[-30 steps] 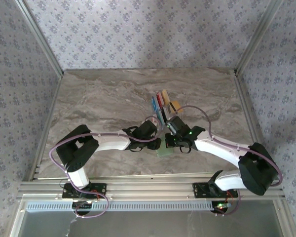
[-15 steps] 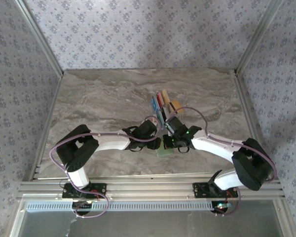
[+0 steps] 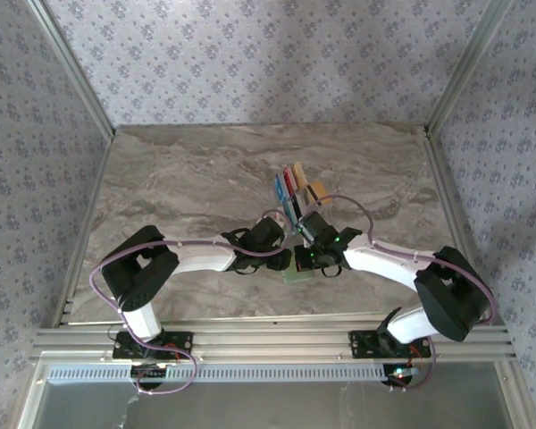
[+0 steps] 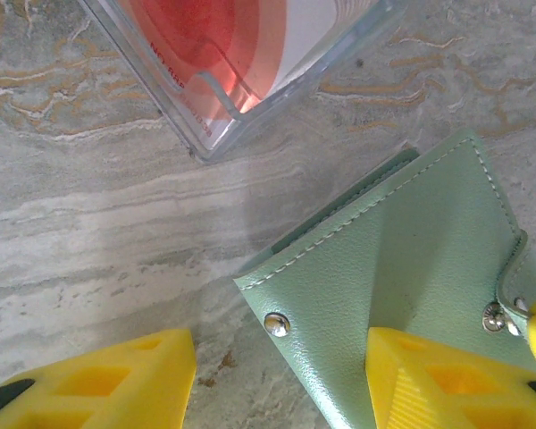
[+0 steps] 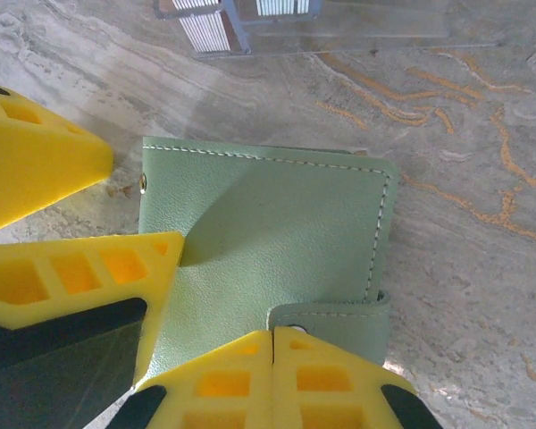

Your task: Put the credit cards into the card holder

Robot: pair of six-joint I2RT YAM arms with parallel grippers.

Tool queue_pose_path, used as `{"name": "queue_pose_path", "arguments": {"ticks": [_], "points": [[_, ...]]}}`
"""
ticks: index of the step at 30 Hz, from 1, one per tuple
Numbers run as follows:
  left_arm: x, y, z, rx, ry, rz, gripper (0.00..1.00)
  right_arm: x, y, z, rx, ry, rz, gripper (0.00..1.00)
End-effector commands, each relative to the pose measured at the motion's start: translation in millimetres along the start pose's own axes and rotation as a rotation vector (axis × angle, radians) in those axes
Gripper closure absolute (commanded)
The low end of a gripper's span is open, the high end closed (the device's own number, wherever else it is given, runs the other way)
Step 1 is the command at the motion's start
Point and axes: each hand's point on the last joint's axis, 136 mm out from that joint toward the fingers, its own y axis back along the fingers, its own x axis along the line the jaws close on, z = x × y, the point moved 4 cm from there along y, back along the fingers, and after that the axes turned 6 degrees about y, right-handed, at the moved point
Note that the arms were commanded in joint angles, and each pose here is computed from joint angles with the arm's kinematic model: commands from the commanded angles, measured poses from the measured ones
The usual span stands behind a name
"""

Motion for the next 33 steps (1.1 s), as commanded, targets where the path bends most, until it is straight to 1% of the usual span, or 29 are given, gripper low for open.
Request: {"name": "queue_pose_path", "arguments": {"ticks": [1,9,20,33], "points": [[20.0,-5.5,-2.9,0.005,0.019,0.07,0.46,0.2,-3.4,-5.6,0.031,0.014,0.018,1.0],[20.0,-5.6,-3.0,0.006,0.021,0.069,0.46,1.7,-2.4,-3.7,0.022,0.008,0.037,1.0],[19.7,-5.4,-3.0,0.006,0.022,0.067,0.46,3.7,-10.5,-4.6,0.043,0.006,0.053,1.0],[19.7,-5.2,-1.9,0.004,0.021,0.065,0.46,-4.9,-13.8,-15.2,0.081,-0.013,0.009,1.0]]}}
